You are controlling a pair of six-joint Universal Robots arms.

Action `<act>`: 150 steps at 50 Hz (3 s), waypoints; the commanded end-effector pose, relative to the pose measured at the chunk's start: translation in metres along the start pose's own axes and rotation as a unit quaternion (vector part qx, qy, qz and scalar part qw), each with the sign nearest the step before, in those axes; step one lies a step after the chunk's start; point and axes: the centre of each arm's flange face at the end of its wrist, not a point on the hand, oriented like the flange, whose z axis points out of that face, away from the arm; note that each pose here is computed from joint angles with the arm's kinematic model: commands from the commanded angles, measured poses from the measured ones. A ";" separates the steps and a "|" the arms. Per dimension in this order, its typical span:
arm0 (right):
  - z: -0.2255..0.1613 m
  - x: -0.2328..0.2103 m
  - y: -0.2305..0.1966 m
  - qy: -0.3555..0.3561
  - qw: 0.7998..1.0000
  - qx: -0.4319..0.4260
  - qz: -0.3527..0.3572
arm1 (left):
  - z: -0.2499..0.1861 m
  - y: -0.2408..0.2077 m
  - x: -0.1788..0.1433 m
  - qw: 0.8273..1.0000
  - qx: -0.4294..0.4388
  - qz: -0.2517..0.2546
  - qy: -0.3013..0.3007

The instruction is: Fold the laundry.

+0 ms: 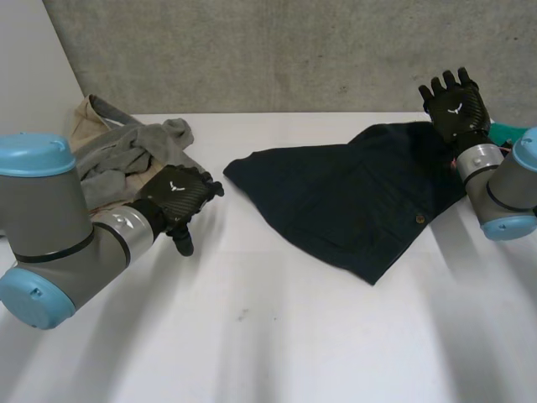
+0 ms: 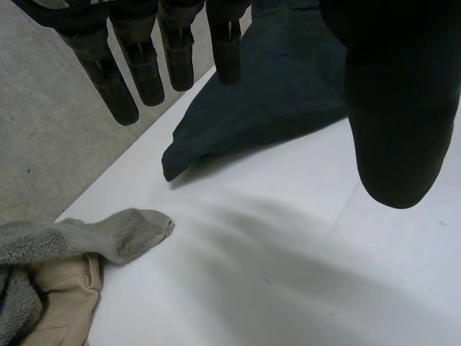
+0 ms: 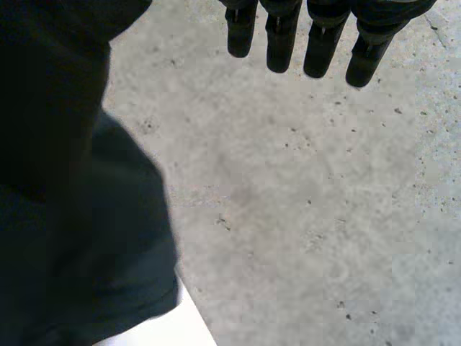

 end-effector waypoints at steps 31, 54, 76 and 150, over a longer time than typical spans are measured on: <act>-0.174 -0.111 -0.099 -0.123 0.889 -0.307 0.315 | 0.005 -0.015 -0.006 0.999 0.037 -0.025 -0.015; -0.163 -0.123 -0.096 -0.093 0.928 -0.230 0.279 | 0.008 -0.015 -0.007 0.999 0.043 -0.025 -0.020; -0.213 -0.045 -0.261 -0.154 0.963 -0.026 0.220 | 0.075 0.030 -0.004 0.992 0.030 -0.123 -0.012; -0.016 0.096 -0.264 0.194 0.928 0.283 0.143 | -0.023 -0.230 -0.163 0.801 0.532 -0.076 -0.264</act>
